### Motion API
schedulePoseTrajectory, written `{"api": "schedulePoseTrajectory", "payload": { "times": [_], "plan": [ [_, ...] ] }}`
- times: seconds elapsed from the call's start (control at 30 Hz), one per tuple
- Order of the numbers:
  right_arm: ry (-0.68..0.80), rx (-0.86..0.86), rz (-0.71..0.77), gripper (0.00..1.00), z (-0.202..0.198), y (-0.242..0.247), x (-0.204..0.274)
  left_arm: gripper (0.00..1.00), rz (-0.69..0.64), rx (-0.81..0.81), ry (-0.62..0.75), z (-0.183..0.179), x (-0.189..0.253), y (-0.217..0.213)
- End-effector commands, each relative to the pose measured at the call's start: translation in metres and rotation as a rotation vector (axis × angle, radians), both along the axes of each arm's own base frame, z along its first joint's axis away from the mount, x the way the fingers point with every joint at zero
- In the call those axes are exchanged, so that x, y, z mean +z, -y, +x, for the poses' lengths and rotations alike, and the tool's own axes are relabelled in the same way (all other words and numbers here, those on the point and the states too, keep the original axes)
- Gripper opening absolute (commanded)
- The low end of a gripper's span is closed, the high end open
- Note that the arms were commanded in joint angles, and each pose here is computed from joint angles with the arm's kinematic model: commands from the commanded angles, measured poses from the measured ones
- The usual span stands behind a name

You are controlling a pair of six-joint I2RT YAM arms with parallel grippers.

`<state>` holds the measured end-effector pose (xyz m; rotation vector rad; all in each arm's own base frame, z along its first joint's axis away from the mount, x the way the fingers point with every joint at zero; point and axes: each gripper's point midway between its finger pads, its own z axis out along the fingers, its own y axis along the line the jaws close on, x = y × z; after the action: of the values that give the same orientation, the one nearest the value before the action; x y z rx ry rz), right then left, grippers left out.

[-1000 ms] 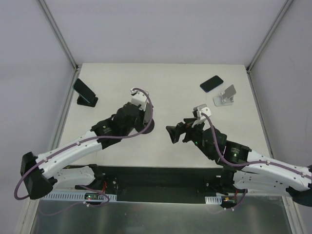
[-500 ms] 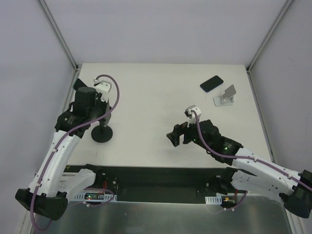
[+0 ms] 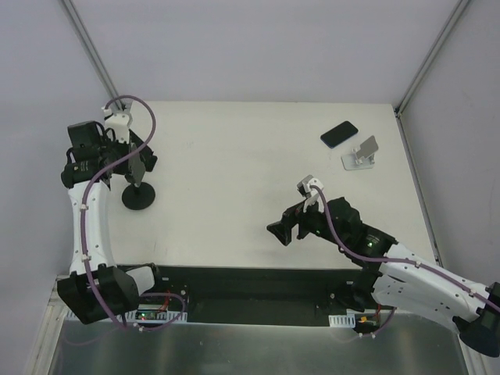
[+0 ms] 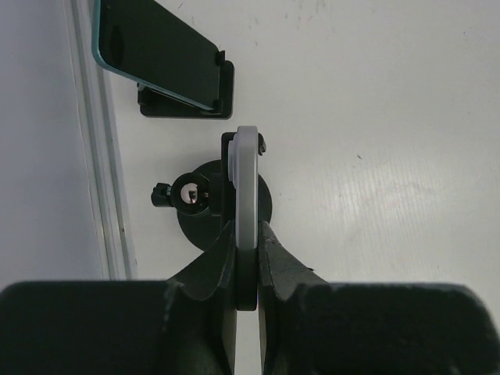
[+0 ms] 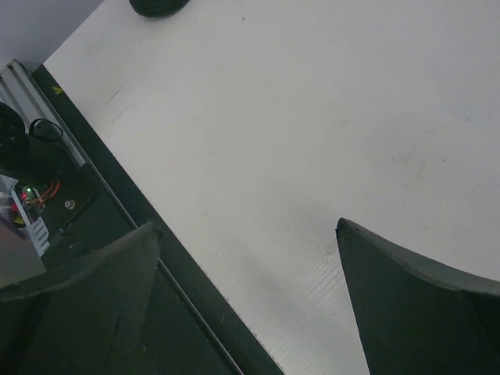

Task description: Place the phone on the phone stand

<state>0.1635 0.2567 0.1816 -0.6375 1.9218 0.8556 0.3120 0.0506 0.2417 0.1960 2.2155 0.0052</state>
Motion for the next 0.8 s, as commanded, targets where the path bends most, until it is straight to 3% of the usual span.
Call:
{"api": "schedulePoseTrajectory", "payload": {
  "times": [0.0, 0.17, 0.7, 0.77],
  "plan": [
    [0.076, 0.032, -0.006, 0.96, -0.006, 0.008, 0.012, 0.00, -0.004, -0.093, 0.281, 0.034, 0.079, -0.012],
    [0.103, 0.057, -0.011, 0.96, -0.013, 0.008, 0.014, 0.00, -0.084, -0.110, 0.261, 0.042, 0.069, -0.018],
    [0.090, 0.062, -0.032, 0.96, -0.012, 0.006, 0.009, 0.00, -0.099, -0.068, 0.201, 0.052, 0.037, -0.035],
    [0.077, 0.064, -0.036, 0.96, -0.012, 0.005, 0.007, 0.17, -0.110, -0.040, 0.192, 0.051, 0.033, -0.037]
  ]
}}
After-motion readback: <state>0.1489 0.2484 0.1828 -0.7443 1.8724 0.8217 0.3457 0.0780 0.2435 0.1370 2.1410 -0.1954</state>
